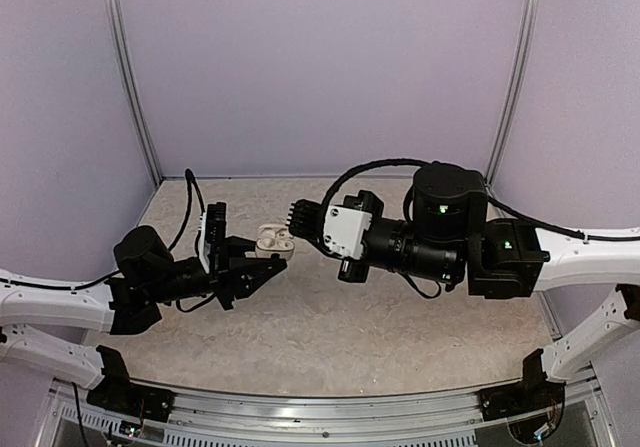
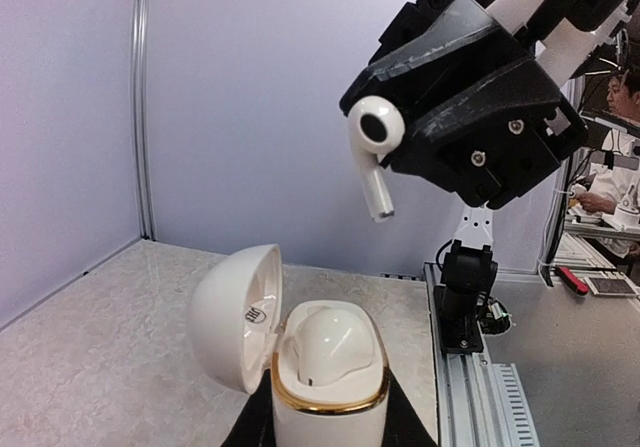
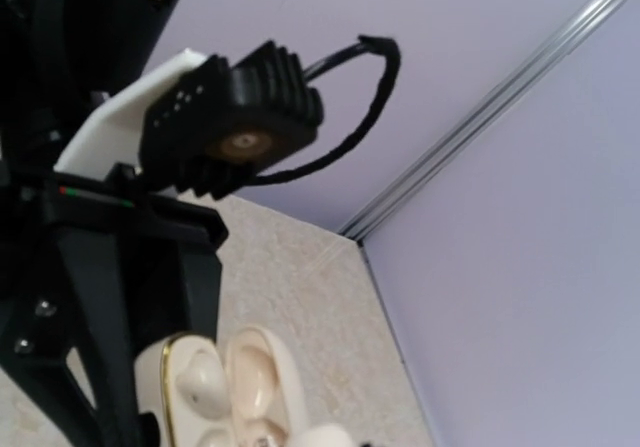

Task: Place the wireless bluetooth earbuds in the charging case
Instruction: Place the right earbud in the right side groove of the charging case.

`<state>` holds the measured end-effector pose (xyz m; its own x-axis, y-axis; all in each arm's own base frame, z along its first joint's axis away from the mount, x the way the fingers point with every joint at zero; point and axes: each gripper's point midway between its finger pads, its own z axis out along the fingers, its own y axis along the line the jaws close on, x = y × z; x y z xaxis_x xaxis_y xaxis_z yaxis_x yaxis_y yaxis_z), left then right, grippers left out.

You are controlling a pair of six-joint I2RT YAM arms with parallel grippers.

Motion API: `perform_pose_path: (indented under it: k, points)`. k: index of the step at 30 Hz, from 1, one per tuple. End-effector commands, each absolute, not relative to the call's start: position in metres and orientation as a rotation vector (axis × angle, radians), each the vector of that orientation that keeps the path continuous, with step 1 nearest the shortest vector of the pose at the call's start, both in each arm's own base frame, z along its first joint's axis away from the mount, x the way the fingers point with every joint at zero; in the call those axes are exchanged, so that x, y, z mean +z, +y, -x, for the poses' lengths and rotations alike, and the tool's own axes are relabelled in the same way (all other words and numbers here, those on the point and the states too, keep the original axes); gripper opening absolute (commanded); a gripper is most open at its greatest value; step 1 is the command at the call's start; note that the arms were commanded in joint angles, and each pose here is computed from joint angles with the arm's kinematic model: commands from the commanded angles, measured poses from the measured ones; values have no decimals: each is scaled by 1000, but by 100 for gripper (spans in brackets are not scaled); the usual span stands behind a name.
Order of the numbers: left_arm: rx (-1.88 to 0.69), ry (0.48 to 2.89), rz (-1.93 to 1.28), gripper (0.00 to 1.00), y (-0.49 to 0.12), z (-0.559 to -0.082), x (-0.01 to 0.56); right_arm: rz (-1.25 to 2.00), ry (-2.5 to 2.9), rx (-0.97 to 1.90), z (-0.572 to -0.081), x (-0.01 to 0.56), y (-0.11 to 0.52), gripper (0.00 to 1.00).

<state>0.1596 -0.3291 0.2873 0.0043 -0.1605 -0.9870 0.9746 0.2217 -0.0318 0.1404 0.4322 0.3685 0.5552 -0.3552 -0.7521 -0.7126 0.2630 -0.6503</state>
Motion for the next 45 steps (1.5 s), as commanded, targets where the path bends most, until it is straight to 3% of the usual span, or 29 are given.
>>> perform_pose_path:
  k: [1,45]
  points:
    - [-1180,1106,-945,0,-333,-147,311,1302,986,245,-143,381,434,11]
    - [-1231,1080,-968,0,-337,-138,319,1427,939,163,-132,340,438,11]
